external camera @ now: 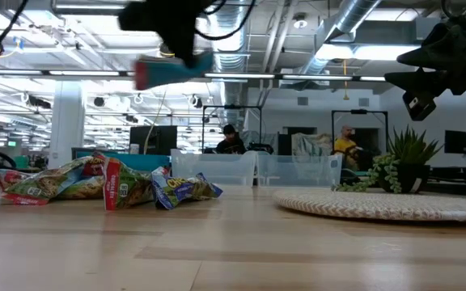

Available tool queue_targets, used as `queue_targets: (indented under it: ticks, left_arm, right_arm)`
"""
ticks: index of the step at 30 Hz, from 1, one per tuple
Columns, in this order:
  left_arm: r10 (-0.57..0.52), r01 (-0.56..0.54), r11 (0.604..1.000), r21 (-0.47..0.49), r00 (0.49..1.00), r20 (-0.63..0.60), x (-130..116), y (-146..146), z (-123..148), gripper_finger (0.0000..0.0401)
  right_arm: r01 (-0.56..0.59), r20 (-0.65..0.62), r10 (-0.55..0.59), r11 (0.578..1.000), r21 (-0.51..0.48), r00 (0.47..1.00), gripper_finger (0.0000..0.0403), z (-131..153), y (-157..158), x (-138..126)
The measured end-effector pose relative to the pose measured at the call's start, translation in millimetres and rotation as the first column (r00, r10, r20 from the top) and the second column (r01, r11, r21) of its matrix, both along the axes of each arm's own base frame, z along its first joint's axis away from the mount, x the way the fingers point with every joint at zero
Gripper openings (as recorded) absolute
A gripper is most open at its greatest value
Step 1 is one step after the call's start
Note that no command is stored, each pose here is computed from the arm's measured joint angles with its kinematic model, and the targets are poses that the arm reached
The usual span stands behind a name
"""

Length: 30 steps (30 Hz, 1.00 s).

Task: Pick and place Granola Bars by type
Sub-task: Put the red granola bar into the left transparent bin

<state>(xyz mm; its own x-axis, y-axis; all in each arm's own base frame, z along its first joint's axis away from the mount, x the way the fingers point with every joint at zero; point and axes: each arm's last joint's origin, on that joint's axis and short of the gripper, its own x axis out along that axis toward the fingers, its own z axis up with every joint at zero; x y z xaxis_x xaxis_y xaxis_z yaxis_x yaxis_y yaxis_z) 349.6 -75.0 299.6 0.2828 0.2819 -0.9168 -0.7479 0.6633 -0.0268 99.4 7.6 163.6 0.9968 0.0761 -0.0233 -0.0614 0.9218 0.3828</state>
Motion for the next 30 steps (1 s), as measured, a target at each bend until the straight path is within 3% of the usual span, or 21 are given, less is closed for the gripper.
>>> queue_targets:
  ticks: [8, 18, 23, 30]
  left_arm:
    - [0.048, -0.050, 0.996, 0.067, 0.998, 0.030, 12.5, 95.7, 27.5, 0.0000]
    - [0.129, -0.143, 0.975, 0.168, 0.987, 0.091, 3.9, 212.8, 32.2, 0.0000]
    - [0.154, -0.177, 0.961, 0.211, 0.981, 0.121, -5.5, 252.8, 27.9, 0.0000]
    - [0.140, -0.151, 0.982, 0.116, 0.985, 0.102, -14.4, 284.4, 6.9, 0.0005]
  right_arm:
    - [0.000, 0.000, 0.000, 1.000, 0.000, 1.000, 0.0141, 0.0, 0.0, 0.0]
    - [0.001, 0.000, -0.001, 1.000, 0.000, 1.000, 0.0143, 0.0, 0.0, 0.0]
    - [0.000, 0.000, 0.000, 1.000, 0.000, 1.000, 0.0142, 0.0, 0.0, 0.0]
    - [0.000, 0.000, 0.000, 1.000, 0.000, 1.000, 0.0143, 0.0, 0.0, 0.0]
